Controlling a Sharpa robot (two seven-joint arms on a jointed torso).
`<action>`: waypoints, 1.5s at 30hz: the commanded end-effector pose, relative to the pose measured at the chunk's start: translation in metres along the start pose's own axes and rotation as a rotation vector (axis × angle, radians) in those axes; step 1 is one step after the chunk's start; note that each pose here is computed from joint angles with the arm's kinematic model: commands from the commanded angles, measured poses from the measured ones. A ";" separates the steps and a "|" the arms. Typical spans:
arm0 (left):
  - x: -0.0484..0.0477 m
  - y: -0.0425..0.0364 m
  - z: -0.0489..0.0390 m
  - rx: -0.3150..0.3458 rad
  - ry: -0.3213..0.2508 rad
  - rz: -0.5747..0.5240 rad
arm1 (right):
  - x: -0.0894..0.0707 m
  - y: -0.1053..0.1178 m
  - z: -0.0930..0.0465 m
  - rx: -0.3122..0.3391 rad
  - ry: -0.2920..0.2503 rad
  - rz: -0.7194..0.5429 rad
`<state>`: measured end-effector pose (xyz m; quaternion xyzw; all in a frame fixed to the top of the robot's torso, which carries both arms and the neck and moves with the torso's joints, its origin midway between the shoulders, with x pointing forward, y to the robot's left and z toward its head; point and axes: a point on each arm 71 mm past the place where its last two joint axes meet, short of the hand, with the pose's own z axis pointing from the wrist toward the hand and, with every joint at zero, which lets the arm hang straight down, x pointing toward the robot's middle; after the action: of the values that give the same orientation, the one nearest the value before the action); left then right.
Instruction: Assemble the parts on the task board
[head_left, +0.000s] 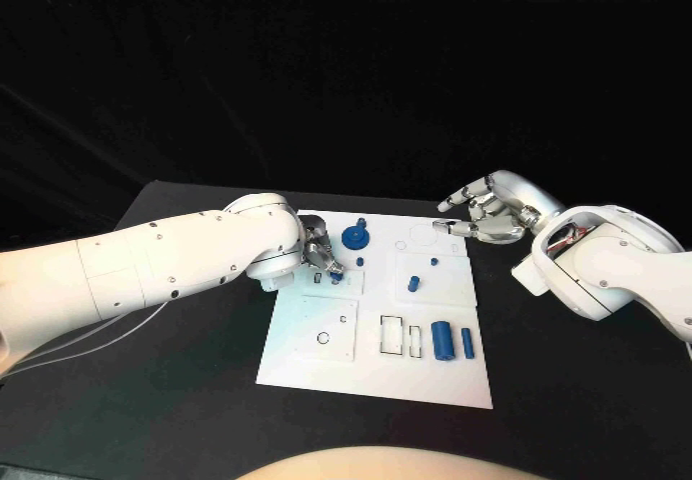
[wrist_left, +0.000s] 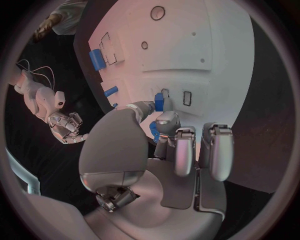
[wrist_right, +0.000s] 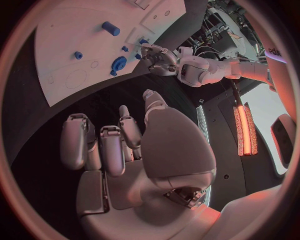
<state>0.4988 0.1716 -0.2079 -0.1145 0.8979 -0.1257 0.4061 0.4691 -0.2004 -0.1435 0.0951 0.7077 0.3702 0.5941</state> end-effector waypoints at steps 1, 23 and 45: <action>0.0010 -0.0004 0.0001 -0.003 0.001 0.044 | 0.002 0.001 0.000 -0.013 0.014 -0.010; 0.0058 0.0016 0.0032 -0.019 0.004 0.078 | 0.002 0.000 -0.001 -0.010 0.020 -0.002; 0.0099 0.0028 0.0033 -0.027 0.034 0.109 | 0.003 -0.001 -0.001 -0.005 0.027 0.005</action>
<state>0.4978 0.1714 -0.2129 -0.0805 0.9030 -0.1030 0.4092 0.4682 -0.2011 -0.1461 0.0968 0.7120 0.3711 0.5882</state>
